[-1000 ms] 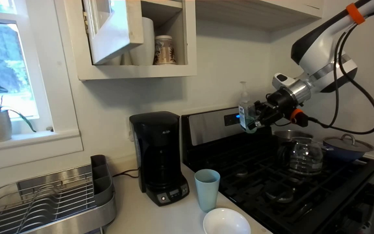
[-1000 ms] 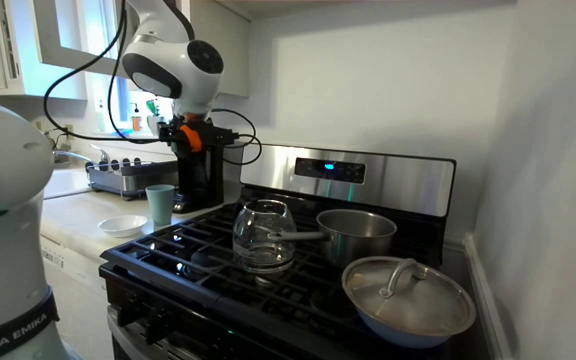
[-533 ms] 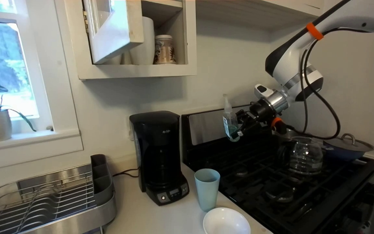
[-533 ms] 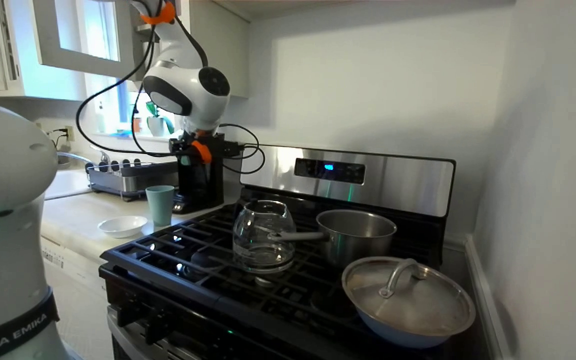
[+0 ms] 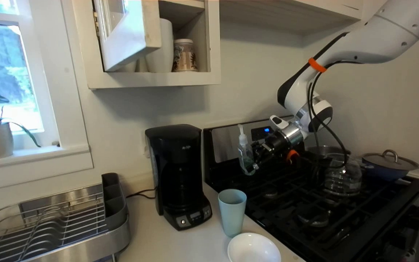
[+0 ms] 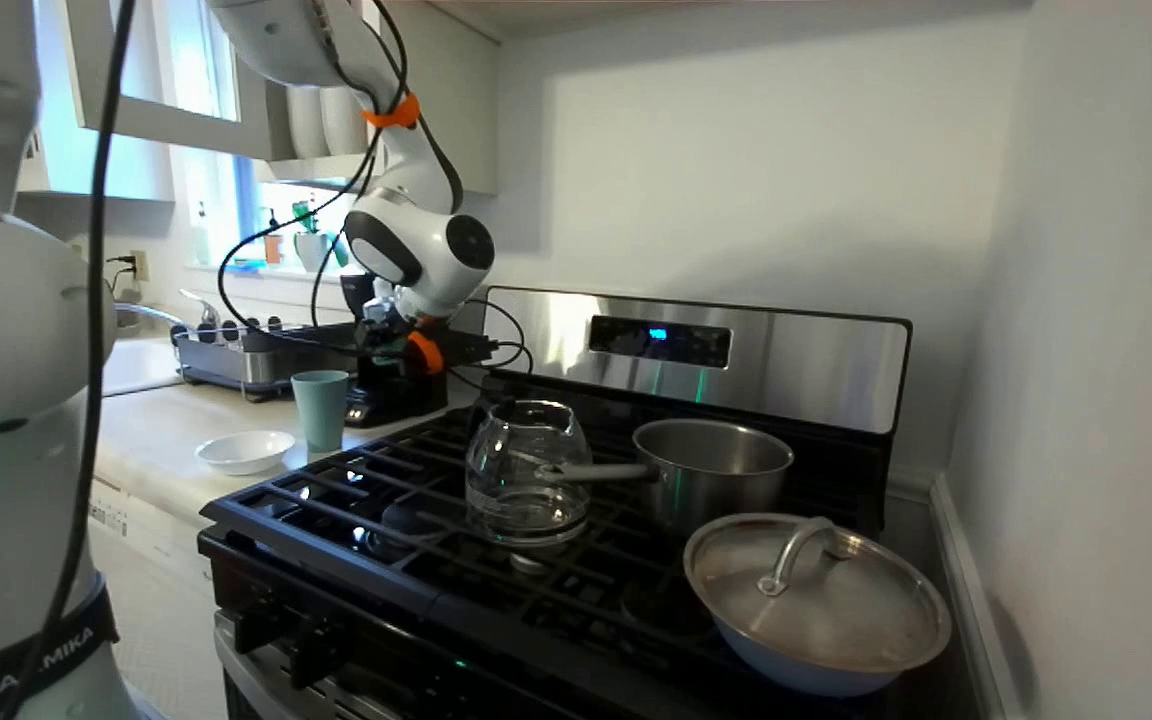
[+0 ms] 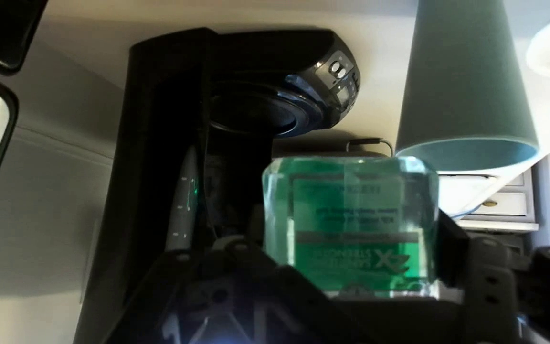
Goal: Remove the bottle from the top of the stove
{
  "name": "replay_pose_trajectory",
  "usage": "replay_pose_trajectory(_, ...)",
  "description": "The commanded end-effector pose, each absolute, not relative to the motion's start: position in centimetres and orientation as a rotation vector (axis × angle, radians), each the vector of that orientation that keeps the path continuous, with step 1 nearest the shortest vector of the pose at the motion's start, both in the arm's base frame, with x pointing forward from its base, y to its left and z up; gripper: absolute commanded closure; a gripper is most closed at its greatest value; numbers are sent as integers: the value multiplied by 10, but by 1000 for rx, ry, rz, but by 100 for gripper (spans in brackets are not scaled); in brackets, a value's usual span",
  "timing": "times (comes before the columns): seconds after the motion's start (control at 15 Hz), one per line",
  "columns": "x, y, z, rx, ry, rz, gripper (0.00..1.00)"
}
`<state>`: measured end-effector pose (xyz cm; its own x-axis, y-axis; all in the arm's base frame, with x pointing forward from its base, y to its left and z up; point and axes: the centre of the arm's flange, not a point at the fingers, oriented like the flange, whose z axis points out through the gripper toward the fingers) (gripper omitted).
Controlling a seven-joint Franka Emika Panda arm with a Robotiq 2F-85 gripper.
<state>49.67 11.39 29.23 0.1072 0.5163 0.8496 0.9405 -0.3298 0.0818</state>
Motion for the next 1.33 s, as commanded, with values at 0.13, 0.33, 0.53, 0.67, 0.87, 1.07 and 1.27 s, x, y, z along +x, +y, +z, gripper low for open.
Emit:
replay_pose_trajectory(0.13,532,132,259,-1894,-1335,-1131,47)
replay_pose_trajectory(0.33,540,141,250,-1902,-1308,-1119,47)
replay_pose_trajectory(0.53,547,150,243,-1917,-1287,-1097,47)
replay_pose_trajectory(0.67,548,155,241,-1925,-1295,-1092,47)
replay_pose_trajectory(0.87,540,150,239,-1902,-1324,-1070,22)
replay_pose_trajectory(1.07,541,150,239,-1903,-1323,-1070,22)
replay_pose_trajectory(1.27,541,149,239,-1904,-1323,-1070,22)
